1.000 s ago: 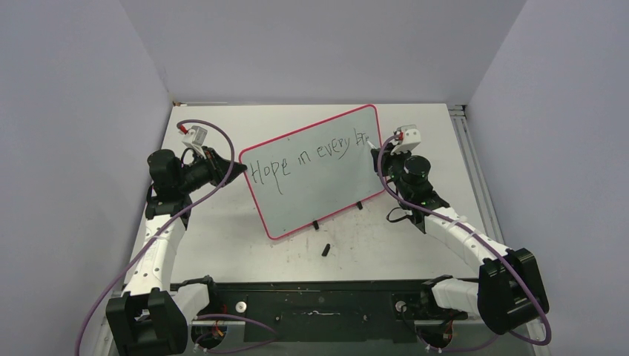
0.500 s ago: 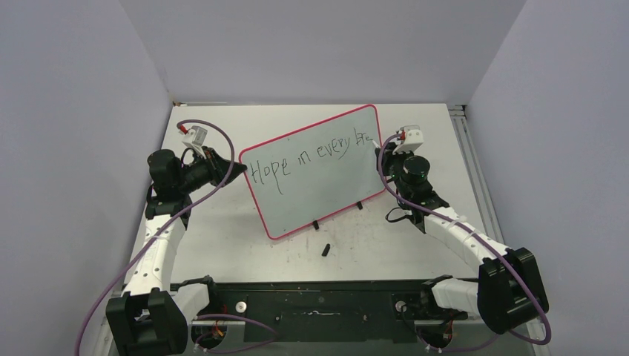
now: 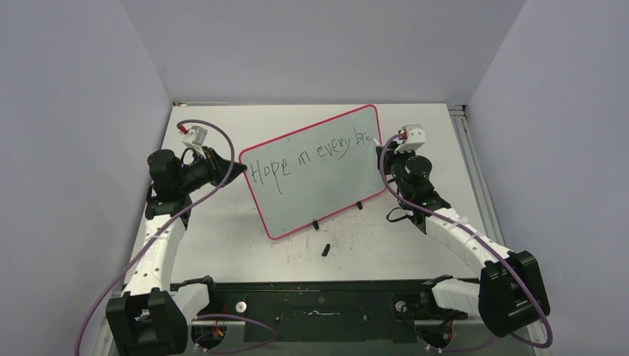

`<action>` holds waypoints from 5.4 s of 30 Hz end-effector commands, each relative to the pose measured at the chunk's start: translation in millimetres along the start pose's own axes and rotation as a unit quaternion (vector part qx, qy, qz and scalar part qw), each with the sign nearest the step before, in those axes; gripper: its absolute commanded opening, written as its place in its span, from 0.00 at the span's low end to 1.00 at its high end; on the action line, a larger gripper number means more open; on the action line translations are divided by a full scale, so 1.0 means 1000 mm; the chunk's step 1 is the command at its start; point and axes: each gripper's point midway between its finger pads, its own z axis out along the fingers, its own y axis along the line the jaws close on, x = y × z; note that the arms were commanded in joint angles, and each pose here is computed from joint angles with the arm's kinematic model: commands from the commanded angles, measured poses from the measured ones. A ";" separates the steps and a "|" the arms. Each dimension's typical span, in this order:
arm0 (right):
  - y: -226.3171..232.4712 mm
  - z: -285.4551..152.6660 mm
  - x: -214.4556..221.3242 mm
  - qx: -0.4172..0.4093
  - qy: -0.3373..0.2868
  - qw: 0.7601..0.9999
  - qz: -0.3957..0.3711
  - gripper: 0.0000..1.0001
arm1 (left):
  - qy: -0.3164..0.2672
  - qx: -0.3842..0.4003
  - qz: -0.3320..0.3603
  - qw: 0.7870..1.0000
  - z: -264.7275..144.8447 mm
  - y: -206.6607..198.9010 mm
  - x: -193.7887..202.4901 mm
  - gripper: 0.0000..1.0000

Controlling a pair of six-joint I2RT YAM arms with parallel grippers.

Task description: Write a sentence on the whiteboard

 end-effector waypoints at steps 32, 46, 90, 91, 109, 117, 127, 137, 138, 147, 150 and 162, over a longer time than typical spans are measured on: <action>0.006 0.005 -0.011 -0.022 -0.019 1.000 -0.003 0.05 | 0.000 0.000 0.015 1.000 0.000 -0.004 -0.007 0.00; -0.004 0.006 -0.014 0.009 -0.025 1.000 0.002 0.05 | -0.001 0.002 0.014 1.000 0.000 -0.004 -0.007 0.00; -0.010 0.001 -0.006 0.024 -0.015 1.000 0.009 0.05 | -0.002 0.003 0.015 1.000 0.000 -0.006 -0.008 0.00; -0.010 0.000 -0.012 0.024 -0.021 0.999 0.009 0.05 | -0.002 0.003 0.015 1.000 0.000 -0.005 -0.008 0.00; 0.009 0.015 -0.053 -0.016 -0.062 0.998 -0.002 0.05 | 0.000 0.001 0.013 1.000 0.001 -0.004 -0.007 0.00; 0.009 0.020 -0.047 -0.015 -0.056 0.998 -0.004 0.05 | 0.000 0.001 0.013 1.000 0.001 -0.004 -0.007 0.00; 0.009 0.029 -0.042 -0.014 -0.050 0.999 -0.004 0.05 | -0.001 0.001 0.014 1.000 0.000 -0.004 -0.007 0.00; -0.002 0.032 -0.041 0.015 -0.051 0.999 -0.003 0.05 | 0.000 0.000 0.014 1.000 0.000 -0.004 -0.007 0.00; -0.003 0.032 -0.041 0.018 -0.051 0.999 -0.003 0.05 | 0.000 0.001 0.014 1.000 0.000 -0.004 -0.007 0.00; -0.003 0.030 -0.046 0.014 -0.058 0.998 -0.004 0.05 | 0.000 0.000 0.014 1.000 0.000 -0.004 -0.007 0.00; -0.001 0.026 -0.054 0.009 -0.068 0.998 -0.002 0.05 | -0.001 0.000 0.014 1.000 0.000 -0.003 -0.007 0.00; 0.007 0.032 -0.070 -0.006 -0.085 0.996 -0.003 0.05 | 0.000 0.000 0.014 1.000 0.000 -0.003 -0.007 0.00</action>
